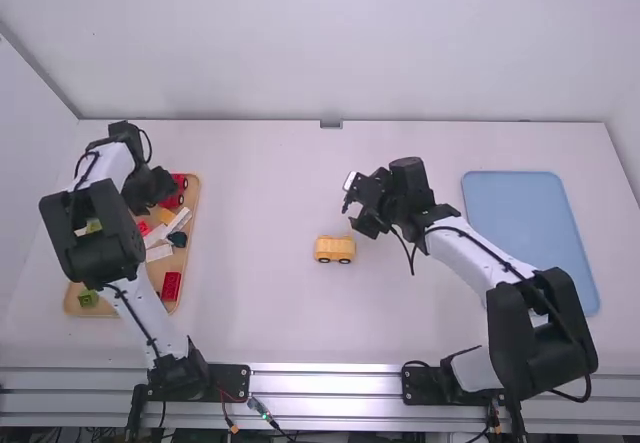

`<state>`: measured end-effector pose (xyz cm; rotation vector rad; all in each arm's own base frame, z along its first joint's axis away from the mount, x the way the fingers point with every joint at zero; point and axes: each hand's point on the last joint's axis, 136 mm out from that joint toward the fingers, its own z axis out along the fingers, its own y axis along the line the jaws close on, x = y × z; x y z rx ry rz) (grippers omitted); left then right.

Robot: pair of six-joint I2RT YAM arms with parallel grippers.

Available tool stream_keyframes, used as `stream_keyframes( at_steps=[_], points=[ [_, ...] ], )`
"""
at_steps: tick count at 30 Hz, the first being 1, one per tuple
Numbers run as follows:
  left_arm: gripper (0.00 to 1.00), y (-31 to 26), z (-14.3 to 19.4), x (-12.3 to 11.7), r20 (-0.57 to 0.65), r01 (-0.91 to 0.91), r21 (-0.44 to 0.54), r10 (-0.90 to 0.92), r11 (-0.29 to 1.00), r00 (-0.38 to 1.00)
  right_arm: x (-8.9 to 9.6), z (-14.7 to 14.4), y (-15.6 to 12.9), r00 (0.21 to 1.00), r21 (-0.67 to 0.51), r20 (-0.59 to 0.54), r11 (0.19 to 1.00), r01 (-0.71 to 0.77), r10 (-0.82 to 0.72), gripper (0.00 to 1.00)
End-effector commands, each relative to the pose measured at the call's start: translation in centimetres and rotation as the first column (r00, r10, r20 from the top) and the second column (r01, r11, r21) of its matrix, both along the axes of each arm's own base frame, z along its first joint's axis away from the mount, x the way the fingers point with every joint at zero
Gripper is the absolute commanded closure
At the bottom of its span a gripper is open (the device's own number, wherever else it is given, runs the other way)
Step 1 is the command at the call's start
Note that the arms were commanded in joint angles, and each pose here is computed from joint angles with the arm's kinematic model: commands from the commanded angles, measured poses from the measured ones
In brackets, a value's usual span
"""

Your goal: Assemble lego blocks to make yellow taxi

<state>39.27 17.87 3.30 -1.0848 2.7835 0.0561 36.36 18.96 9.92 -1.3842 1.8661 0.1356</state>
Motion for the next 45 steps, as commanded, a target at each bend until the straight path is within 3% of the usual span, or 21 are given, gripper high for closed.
stream_keyframes(
  at_steps=[1,4,5,7,9,20,24,35,41,45],
  points=[
    [0.32,-0.3,-0.5,-0.5,-0.012,-0.042,0.001,0.042,0.999,0.999,0.4,0.9,0.0,1.0,0.017,0.012,1.0,0.012,-0.012,0.01],
    [0.36,-0.3,-0.9,-1.0,-0.022,-0.052,-0.004,0.052,0.999,0.998,0.4,0.9,0.0,1.0,0.017,0.012,1.0,0.011,-0.011,0.01],
    [0.42,-0.3,-1.0,-1.1,-0.024,-0.056,-0.005,0.056,0.998,0.998,0.4,1.0,0.1,1.0,0.018,0.014,1.0,0.011,-0.011,0.01],
    [0.43,-0.5,-1.2,-1.2,-0.027,-0.075,-0.006,0.075,0.997,0.997,0.4,0.9,0.1,1.0,0.018,0.013,1.0,0.01,-0.01,0.01],
    [0.51,-0.7,-1.5,-1.4,-0.033,-0.077,-0.011,0.076,0.997,0.997,0.4,0.9,0.1,1.0,0.017,0.012,1.0,0.011,-0.011,0.01],
    [0.5,-0.7,-2.6,-2.0,-0.039,-0.096,-0.013,0.096,0.995,0.995,0.4,0.9,0.0,1.0,0.017,0.013,1.0,0.011,-0.011,0.01],
    [0.61,-0.9,-3.3,-1.9,-0.025,-0.091,-0.008,0.091,0.996,0.996,0.4,0.9,0.0,1.0,0.017,0.012,1.0,0.011,-0.012,0.01],
    [0.59,-0.9,-4.6,-1.8,0.004,-0.106,-0.003,0.106,0.994,0.994,0.3,0.9,0.1,1.0,0.018,0.012,1.0,0.01,-0.011,0.01],
    [0.82,-0.7,-4.3,-1.3,0.018,-0.087,0.005,0.087,0.996,0.996,0.4,0.9,0.0,1.0,0.017,0.011,1.0,0.011,-0.012,0.01],
    [0.82,-0.2,-2.8,-0.8,0.019,-0.065,0.012,0.065,0.998,0.998,0.3,0.8,0.0,1.0,0.015,0.008,1.0,0.012,-0.012,0.01]
  ],
)
